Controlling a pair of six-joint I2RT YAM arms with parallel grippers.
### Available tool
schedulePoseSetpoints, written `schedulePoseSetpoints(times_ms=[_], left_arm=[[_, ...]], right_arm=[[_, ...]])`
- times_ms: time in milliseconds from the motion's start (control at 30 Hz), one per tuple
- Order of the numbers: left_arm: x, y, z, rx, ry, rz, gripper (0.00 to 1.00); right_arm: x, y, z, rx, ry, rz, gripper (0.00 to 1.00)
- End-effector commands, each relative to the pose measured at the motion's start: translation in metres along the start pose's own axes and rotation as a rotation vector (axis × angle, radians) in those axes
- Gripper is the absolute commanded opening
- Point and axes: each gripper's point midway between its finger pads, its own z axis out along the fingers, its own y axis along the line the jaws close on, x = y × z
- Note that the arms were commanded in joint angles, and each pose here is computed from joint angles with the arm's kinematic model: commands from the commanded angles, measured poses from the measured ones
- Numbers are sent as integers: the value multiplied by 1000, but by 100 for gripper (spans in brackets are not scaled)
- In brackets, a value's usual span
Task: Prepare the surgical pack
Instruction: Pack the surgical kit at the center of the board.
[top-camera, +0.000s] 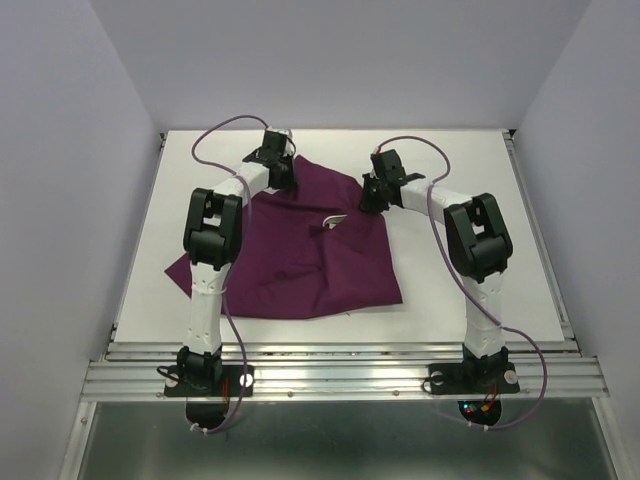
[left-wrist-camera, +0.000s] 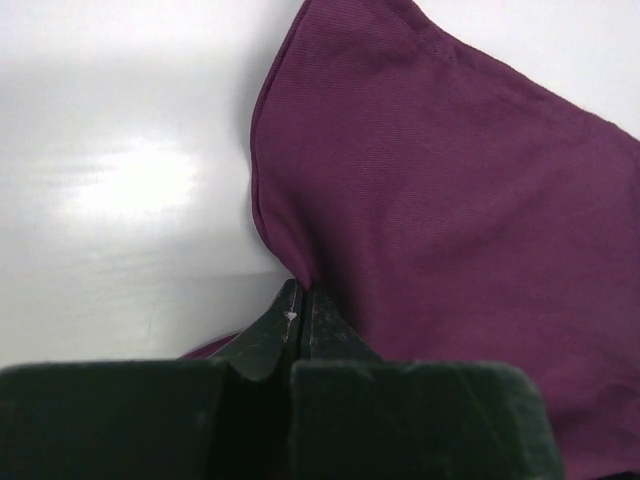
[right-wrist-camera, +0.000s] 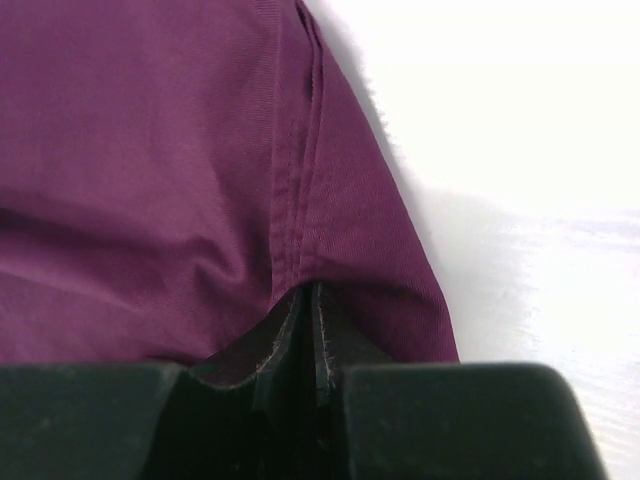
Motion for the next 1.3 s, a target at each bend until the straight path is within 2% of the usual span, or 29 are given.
schedulePoseSetpoints(times_ms=[0, 133, 267, 300, 433, 667, 700, 733, 833, 933, 1267], left_arm=[[28, 10, -36, -66, 80, -22, 0], [-6, 5, -61, -77, -21, -20, 0], [-28, 4, -60, -92, -63, 3, 0], [-46, 1, -62, -96, -97, 7, 0], [-50, 6, -36, -118, -76, 22, 0], [-65, -11, -27, -25, -112, 15, 0], [-66, -12, -26, -20, -114, 13, 3], [-75, -15, -28, -7, -133, 13, 29], [-77, -12, -20, -11, -120, 9, 65], [-85, -15, -18, 10, -132, 3, 71], [-90, -17, 15, 71, -137, -43, 73]], right_arm=[[38, -1, -10, 20, 116, -33, 14], [40, -2, -12, 17, 118, -39, 14], [38, -1, -12, 15, 114, -39, 14], [37, -1, -12, 16, 112, -41, 14], [34, 1, -12, 11, 106, -40, 14], [32, 2, -13, 12, 103, -38, 14], [32, 2, -13, 12, 104, -38, 14], [33, 1, -13, 14, 107, -37, 14], [32, 2, -13, 13, 105, -37, 14], [33, 2, -14, 14, 107, -33, 14], [30, 4, -16, 9, 99, -28, 15]])
